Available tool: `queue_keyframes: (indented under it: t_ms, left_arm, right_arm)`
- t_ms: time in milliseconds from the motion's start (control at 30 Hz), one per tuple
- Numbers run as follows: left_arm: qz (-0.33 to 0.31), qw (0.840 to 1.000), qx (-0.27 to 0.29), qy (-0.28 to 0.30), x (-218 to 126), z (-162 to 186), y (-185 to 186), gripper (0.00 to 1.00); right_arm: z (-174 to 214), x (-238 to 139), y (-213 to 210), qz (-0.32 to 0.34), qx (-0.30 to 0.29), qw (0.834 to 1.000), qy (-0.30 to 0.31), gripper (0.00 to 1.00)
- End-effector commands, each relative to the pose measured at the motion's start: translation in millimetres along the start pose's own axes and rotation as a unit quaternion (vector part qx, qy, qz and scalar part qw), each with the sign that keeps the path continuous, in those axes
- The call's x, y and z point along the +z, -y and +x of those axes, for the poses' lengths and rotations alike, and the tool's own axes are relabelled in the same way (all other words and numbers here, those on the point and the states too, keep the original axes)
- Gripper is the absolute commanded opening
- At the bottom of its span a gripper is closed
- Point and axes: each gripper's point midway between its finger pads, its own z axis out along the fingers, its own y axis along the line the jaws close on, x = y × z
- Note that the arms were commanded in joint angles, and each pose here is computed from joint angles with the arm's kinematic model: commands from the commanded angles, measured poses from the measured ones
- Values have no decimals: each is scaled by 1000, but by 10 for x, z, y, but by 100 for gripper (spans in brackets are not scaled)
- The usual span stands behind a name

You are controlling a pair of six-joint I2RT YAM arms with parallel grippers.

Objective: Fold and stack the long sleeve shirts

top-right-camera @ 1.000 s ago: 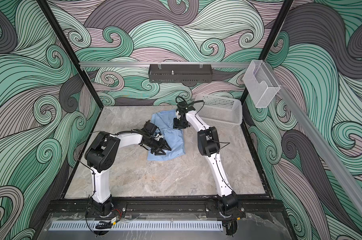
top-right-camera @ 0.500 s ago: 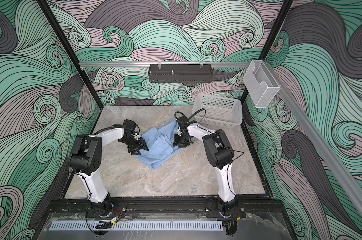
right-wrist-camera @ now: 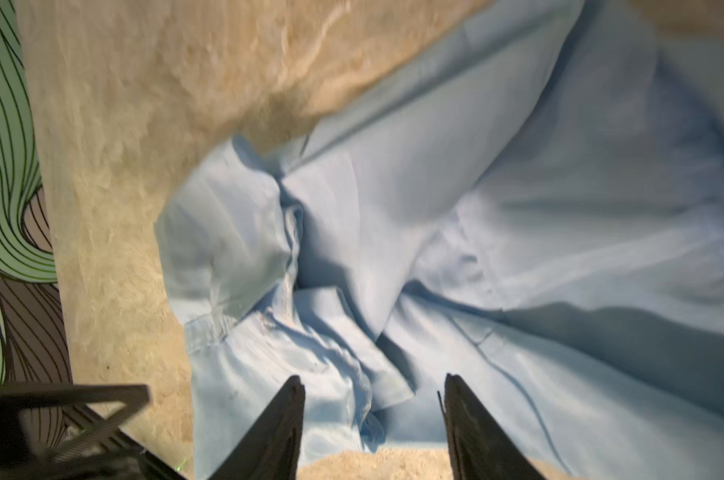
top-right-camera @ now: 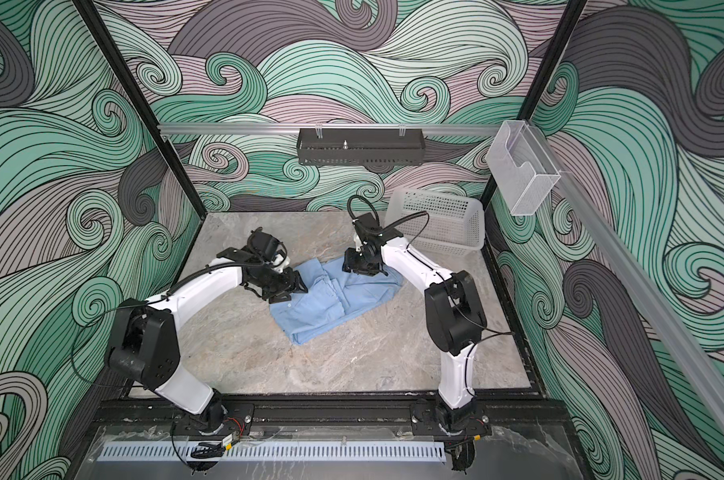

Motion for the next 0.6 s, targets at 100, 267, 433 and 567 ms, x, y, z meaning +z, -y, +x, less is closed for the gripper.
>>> queue_keyframes:
  t_ms: [100, 267, 433, 567]
  left_arm:
    - [-28, 998, -18, -59, 499, 326, -158, 63]
    - [-86, 990, 1, -108, 409, 764, -596, 62]
    - [-128, 983, 6, -128, 258, 1043, -930, 62]
    - [-142, 982, -13, -123, 179, 1014, -1112, 61]
  right_arm:
    - [237, 431, 663, 62, 21, 995, -78, 50]
    - [544, 578, 793, 66, 25, 990, -120, 49]
    - [820, 654, 966, 87, 28, 984, -152, 49]
    - [1061, 642, 1079, 102, 35, 979, -174, 48]
